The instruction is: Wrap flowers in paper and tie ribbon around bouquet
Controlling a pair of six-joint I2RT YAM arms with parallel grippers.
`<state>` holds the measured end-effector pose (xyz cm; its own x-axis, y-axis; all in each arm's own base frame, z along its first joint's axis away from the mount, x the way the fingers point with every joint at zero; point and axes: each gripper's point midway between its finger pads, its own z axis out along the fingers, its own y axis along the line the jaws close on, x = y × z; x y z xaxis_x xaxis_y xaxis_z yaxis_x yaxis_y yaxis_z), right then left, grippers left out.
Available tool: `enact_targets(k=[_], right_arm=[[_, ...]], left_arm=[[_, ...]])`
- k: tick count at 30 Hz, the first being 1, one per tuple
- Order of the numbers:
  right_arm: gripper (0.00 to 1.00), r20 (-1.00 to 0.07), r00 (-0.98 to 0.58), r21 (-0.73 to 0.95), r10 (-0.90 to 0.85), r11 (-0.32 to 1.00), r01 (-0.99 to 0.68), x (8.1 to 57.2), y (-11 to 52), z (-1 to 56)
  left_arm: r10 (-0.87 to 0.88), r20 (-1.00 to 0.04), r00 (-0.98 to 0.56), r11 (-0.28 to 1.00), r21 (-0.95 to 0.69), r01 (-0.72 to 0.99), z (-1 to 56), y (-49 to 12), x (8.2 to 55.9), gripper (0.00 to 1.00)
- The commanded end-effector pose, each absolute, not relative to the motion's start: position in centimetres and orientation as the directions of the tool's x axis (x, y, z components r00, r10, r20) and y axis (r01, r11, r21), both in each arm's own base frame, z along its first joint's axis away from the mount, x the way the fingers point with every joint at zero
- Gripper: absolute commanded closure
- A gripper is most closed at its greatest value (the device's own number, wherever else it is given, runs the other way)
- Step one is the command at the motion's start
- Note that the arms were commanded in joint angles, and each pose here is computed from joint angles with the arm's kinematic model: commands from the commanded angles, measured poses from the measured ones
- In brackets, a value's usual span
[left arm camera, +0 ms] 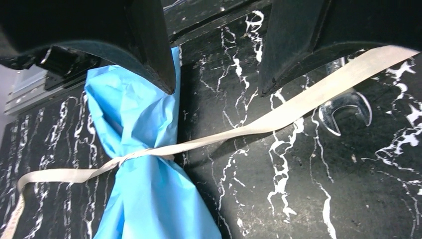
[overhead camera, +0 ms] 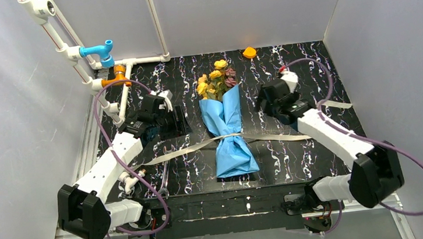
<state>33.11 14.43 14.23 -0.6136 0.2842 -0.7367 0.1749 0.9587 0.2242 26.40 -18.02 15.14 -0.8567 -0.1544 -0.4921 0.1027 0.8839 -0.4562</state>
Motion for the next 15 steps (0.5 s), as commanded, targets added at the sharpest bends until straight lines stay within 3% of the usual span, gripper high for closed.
enact_targets(k=[1,7,15], right_arm=[[0.02,-0.677,-0.657,0.001,0.333,0.893,0.451,28.3,4.3,11.9],[0.13,-0.510,-0.625,0.142,0.591,0.775,0.616,26.1,0.6,6.0],[0.28,-0.424,-0.618,0.129,0.662,0.720,0.682,26.3,-0.6,2.4]], left_arm=[[-0.042,-0.529,-0.848,0.912,-0.366,0.183,15.2,-16.3,24.5,0.41],[0.009,-0.526,-0.850,0.931,-0.306,0.199,14.6,-14.4,22.3,0.41],[0.043,-0.550,-0.834,0.930,-0.284,0.235,14.7,-13.4,20.2,0.41]])
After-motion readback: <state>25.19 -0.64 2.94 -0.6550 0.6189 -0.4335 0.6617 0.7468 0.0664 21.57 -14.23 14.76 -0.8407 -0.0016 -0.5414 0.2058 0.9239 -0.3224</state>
